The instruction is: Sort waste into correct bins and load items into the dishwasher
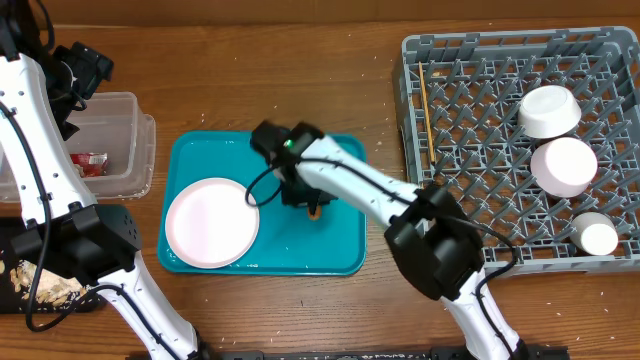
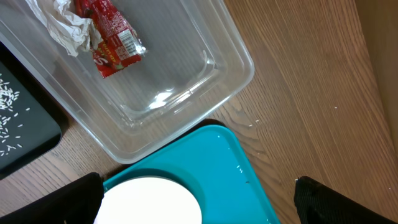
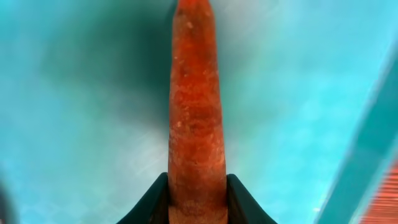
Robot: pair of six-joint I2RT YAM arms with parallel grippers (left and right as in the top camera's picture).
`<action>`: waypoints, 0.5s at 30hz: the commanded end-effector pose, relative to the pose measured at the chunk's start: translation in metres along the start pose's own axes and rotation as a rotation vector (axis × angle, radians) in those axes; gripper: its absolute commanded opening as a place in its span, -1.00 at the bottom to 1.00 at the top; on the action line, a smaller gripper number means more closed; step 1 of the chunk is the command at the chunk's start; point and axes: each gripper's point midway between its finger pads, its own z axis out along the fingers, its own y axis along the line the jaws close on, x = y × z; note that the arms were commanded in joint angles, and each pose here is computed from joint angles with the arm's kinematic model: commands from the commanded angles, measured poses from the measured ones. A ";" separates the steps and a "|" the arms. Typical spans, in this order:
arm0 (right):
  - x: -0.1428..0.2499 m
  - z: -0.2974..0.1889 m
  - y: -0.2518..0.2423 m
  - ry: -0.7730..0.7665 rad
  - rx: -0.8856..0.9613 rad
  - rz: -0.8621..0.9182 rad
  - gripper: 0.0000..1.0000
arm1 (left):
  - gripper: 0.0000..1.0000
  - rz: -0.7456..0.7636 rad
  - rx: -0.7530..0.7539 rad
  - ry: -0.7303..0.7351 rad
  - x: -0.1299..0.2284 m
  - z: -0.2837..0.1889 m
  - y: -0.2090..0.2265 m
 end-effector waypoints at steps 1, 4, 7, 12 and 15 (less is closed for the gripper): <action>-0.035 -0.063 -0.023 -0.117 -0.077 0.097 -0.70 | 1.00 -0.007 0.003 0.002 0.002 0.000 -0.003; -0.046 -0.091 -0.041 -0.157 -0.120 0.116 -0.70 | 1.00 -0.007 0.003 0.002 0.002 0.000 -0.003; -0.045 -0.106 -0.037 -0.156 -0.196 0.078 -0.69 | 0.99 -0.007 0.003 0.002 0.002 0.000 -0.003; -0.032 -0.096 -0.016 -0.112 -0.250 0.037 -0.67 | 0.99 -0.007 0.003 0.002 0.002 0.000 -0.003; -0.019 -0.075 0.005 -0.102 -0.267 0.004 -0.60 | 1.00 -0.007 0.003 0.002 0.002 0.000 -0.003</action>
